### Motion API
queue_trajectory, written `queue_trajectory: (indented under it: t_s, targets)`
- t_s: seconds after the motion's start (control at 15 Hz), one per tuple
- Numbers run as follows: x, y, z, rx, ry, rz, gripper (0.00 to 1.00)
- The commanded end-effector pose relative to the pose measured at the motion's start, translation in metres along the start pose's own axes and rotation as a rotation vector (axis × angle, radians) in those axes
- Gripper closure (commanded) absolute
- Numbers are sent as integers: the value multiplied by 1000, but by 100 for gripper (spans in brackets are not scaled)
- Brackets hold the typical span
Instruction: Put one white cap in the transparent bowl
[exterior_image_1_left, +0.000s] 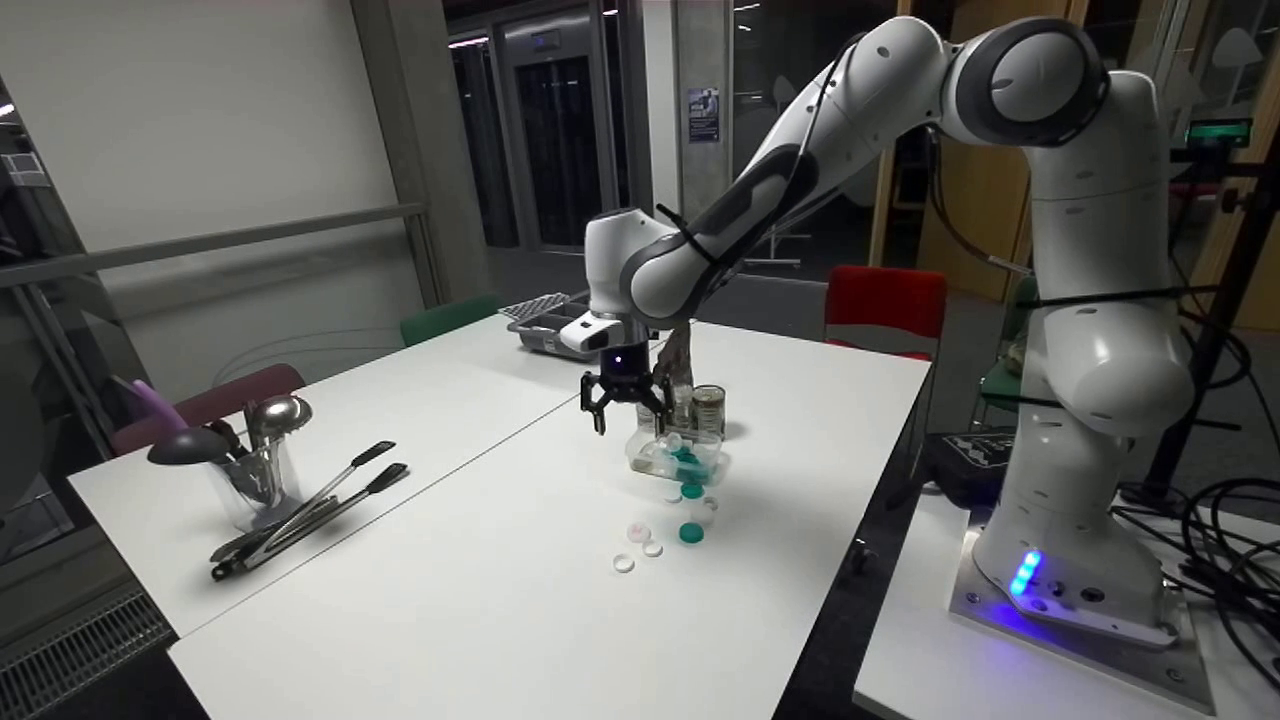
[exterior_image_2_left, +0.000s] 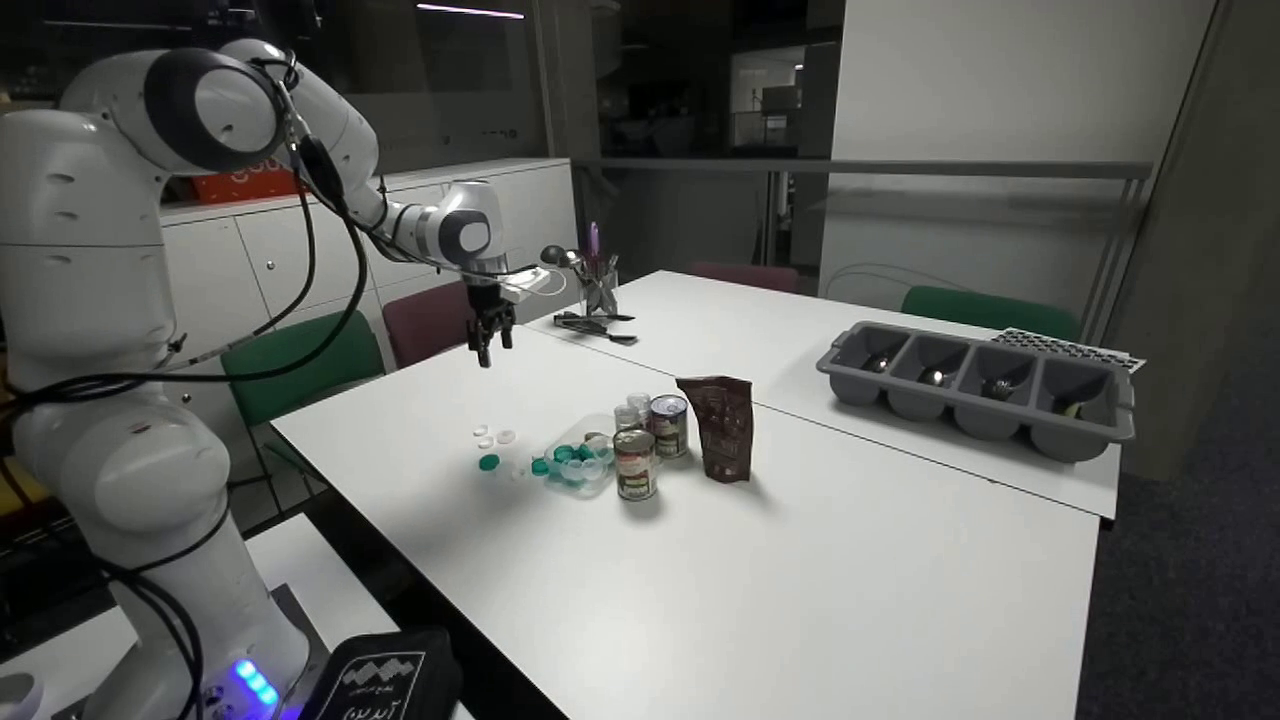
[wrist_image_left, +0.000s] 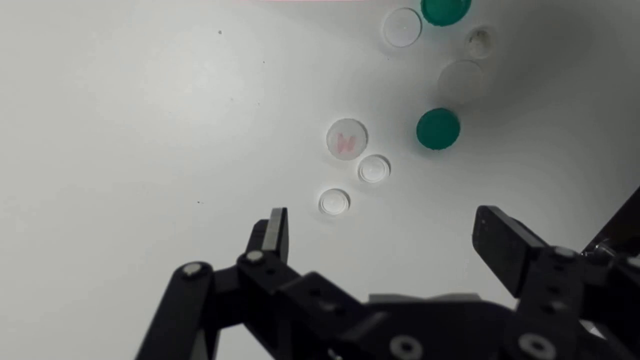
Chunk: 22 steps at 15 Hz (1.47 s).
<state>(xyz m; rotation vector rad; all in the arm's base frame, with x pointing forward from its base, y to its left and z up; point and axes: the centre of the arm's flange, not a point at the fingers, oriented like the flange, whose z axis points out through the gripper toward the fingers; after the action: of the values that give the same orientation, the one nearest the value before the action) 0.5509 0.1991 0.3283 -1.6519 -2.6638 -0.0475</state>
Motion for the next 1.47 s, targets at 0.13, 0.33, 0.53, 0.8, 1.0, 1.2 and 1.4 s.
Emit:
queue_trajectory:
  t_s: [0.13,0.33,0.53,0.8,1.0,1.2,1.4]
  targets:
    - [2,2,8,12,6,-3,0]
    - [2,2,8,11,6,-3,0]
    - [-1,5,11,19,11,-26,0]
    - [-12,18,43,43,96,-82,0]
    - [-20,22,76,71,155,-133,0]
    - [-29,25,109,102,192,-174,0]
    - [-34,30,137,133,233,-203,0]
